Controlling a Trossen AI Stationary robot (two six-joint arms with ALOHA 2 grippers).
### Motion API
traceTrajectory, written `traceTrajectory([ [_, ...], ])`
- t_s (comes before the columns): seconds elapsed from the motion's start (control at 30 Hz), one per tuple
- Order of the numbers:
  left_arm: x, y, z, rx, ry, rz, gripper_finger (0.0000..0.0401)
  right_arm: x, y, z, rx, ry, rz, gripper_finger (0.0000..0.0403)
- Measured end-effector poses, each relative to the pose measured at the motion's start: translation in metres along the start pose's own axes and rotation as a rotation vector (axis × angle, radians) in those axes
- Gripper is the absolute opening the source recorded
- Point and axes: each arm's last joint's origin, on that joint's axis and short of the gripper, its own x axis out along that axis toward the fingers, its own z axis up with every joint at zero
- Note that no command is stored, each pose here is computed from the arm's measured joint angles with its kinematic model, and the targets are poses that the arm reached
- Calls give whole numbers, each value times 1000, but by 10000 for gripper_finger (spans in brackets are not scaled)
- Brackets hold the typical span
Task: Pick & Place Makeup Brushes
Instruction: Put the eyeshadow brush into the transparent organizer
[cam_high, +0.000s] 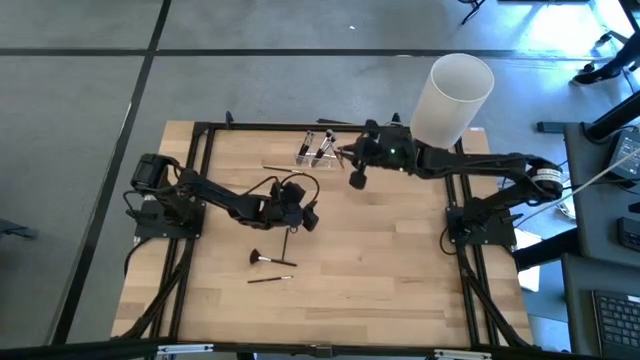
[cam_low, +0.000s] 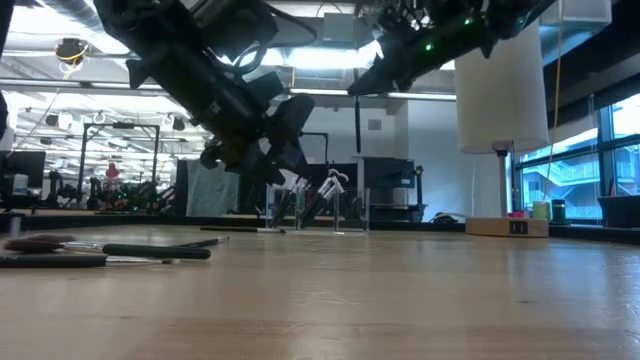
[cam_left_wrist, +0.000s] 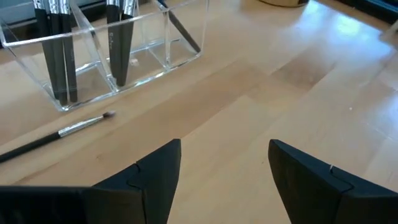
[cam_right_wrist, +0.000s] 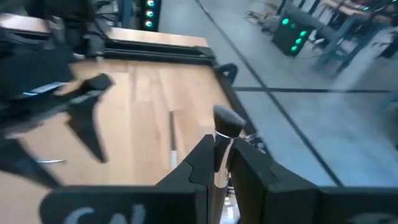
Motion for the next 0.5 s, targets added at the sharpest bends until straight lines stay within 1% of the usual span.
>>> traceTrajectory([
  [0.1, 0, 0, 0, 0, 0, -2, 237, 11, -10, -6, -17, -5, -51, 45],
  [0.2, 0, 0, 0, 0, 2, -3, 237, 24, -21, -16, -6, -8, -85, 45],
  [0.33, 0, 0, 0, 0, 10, -13, 237, 42, -29, -34, 26, 31, -88, 45],
  [0.5, 0, 0, 0, 8, 11, -14, 237, 59, -30, -56, 35, 100, -87, 45],
])
